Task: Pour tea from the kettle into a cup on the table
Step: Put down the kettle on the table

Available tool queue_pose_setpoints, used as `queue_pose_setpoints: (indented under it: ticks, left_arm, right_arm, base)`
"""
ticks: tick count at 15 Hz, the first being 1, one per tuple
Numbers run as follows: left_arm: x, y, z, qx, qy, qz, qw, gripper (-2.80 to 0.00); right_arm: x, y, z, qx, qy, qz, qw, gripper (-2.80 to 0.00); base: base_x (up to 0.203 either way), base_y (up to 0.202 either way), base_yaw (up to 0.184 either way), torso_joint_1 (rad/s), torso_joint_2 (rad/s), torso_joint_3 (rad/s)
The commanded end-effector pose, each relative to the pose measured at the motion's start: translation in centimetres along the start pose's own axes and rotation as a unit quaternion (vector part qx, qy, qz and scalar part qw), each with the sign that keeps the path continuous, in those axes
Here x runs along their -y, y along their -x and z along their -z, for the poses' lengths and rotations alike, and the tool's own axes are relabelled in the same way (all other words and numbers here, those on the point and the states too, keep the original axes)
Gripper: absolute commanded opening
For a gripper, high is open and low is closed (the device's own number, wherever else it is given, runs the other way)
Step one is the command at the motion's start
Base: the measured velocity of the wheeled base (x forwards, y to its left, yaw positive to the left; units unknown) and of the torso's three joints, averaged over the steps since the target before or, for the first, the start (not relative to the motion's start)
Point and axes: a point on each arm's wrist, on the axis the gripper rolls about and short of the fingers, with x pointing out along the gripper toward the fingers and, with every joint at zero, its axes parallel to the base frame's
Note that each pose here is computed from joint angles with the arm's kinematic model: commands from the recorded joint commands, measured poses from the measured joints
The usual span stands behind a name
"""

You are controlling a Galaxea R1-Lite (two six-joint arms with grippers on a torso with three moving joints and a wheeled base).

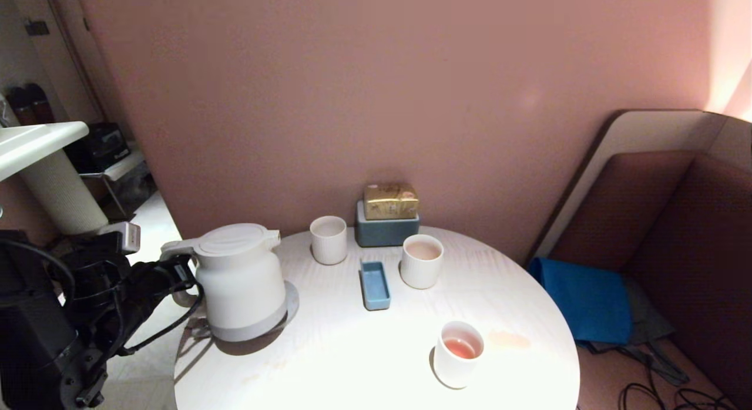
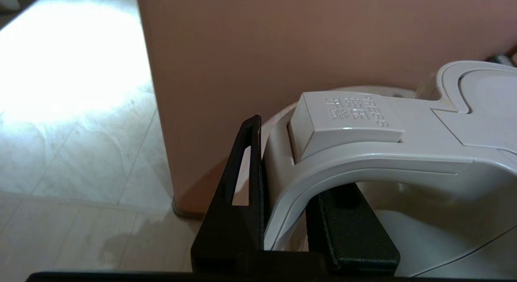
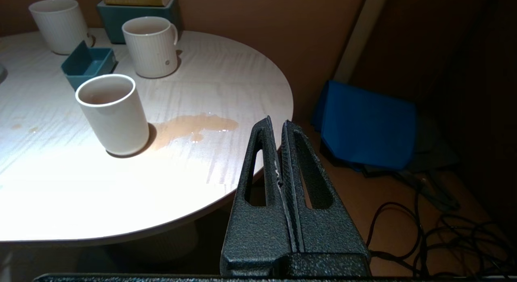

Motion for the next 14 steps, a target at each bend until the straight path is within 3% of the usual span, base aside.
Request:
queue_pose_setpoints:
  ticks: [1,6,14]
  left_arm:
    - [0.0,-0.8,-0.2,0.025,0.002,0.003,0.9997,-2.8]
    - [0.1,-3.1,-0.6,0.055,0.003,-0.004,0.9985,-2.8]
    - [-0.3,-3.5,1.3,0.024,0.002,-0.011,0.9997,-2.8]
  right_arm:
    - [0.0,0.0,0.0,-0.001,0.0,0.0,1.0,-2.8]
    - [0.0,0.0,0.0,-0.001,0.0,0.0,1.0,-2.8]
    - [0.0,0.0,0.0,-0.001,0.0,0.0,1.0,-2.8]
  base:
    - [0.0,0.0,0.0,0.0,0.0,0.0]
    - [0.0,0.0,0.0,0.0,0.0,0.0]
    - [0.0,0.0,0.0,0.0,0.0,0.0]
